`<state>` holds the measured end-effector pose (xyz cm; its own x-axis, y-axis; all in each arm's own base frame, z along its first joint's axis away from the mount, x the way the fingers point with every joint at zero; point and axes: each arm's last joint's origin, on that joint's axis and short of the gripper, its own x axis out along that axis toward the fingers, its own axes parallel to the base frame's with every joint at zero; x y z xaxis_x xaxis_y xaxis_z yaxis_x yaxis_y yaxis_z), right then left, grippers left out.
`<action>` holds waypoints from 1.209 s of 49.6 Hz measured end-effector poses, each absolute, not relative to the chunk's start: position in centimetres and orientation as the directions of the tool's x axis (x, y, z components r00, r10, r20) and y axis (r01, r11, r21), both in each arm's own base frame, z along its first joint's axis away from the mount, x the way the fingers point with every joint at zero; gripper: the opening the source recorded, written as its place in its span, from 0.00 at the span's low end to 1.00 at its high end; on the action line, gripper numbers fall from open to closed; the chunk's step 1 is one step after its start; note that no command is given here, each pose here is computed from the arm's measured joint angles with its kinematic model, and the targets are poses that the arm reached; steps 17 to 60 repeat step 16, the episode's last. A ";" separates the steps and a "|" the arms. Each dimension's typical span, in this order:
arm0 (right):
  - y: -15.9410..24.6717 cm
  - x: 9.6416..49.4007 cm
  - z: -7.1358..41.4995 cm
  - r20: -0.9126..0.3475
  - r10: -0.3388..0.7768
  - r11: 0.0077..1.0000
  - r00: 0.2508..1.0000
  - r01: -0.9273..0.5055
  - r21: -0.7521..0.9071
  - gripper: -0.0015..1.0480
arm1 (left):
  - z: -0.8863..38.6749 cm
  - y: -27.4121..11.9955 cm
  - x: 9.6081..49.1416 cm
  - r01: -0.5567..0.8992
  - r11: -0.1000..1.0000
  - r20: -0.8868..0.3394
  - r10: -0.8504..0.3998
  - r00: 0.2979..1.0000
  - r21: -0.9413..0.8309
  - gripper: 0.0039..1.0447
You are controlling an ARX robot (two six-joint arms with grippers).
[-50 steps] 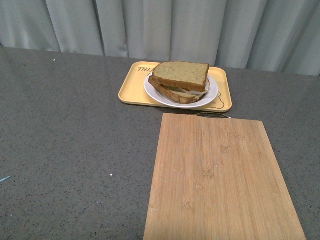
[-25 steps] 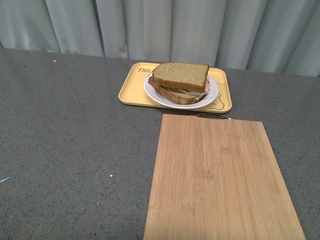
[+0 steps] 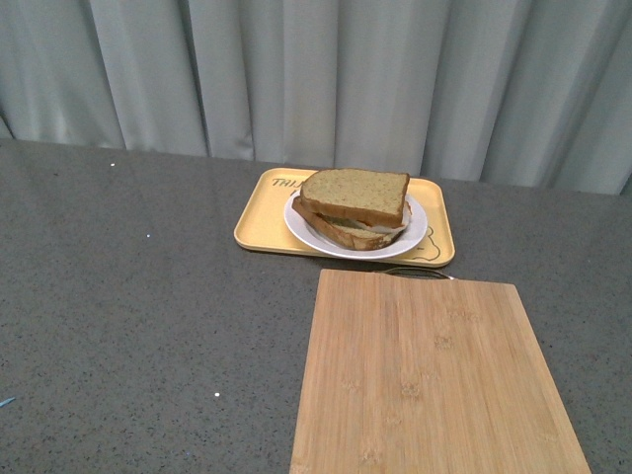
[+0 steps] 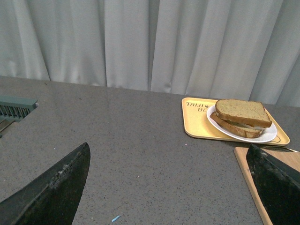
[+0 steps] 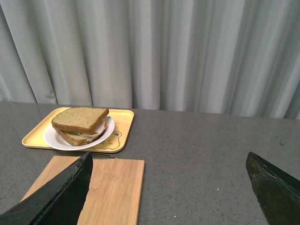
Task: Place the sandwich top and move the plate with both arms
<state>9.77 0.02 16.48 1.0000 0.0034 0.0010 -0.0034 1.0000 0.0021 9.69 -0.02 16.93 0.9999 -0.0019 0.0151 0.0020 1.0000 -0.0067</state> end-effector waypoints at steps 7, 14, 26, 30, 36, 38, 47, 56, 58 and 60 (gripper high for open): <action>0.0 9.8 16.5 0.001 0.003 1.000 1.000 -0.003 0.002 0.91 | 16.9 0.0 9.7 0.002 1.000 0.015 -0.002 1.000 -0.007 0.94; 0.0 9.8 16.5 0.001 0.003 1.000 1.000 -0.003 0.002 0.91 | 16.9 0.0 9.7 0.002 1.000 0.015 -0.002 1.000 -0.007 0.94; 0.0 9.8 16.5 0.001 0.003 1.000 1.000 -0.003 0.002 0.91 | 16.9 0.0 9.7 0.002 1.000 0.015 -0.002 1.000 -0.006 0.94; 0.0 9.8 16.5 0.001 0.003 1.000 1.000 -0.003 0.002 0.91 | 16.9 0.0 9.7 0.002 1.000 0.015 -0.002 1.000 -0.006 0.94; 0.0 9.8 16.5 0.001 0.003 1.000 1.000 -0.003 0.002 0.91 | 16.9 0.0 9.7 0.002 1.000 0.015 -0.002 1.000 -0.006 0.94; 0.0 9.8 16.5 0.001 0.003 1.000 1.000 -0.003 0.002 0.91 | 16.9 0.0 9.7 0.002 1.000 0.015 -0.002 1.000 -0.006 0.94; 0.0 9.8 16.5 0.001 0.003 1.000 1.000 -0.003 0.002 0.91 | 16.9 0.0 9.7 0.002 1.000 0.015 -0.002 1.000 -0.006 0.94; 0.0 9.8 16.5 0.001 0.003 1.000 1.000 -0.003 0.002 0.91 | 16.9 0.0 9.7 0.002 1.000 0.015 -0.002 1.000 -0.006 0.94; 0.0 9.8 16.5 0.001 0.003 1.000 1.000 -0.003 0.002 0.91 | 16.9 0.0 9.7 0.002 1.000 0.015 -0.002 1.000 -0.006 0.94; 0.0 9.8 16.5 0.001 0.003 1.000 1.000 -0.003 0.002 0.91 | 16.9 0.0 9.7 0.002 1.000 0.015 -0.002 1.000 -0.006 0.94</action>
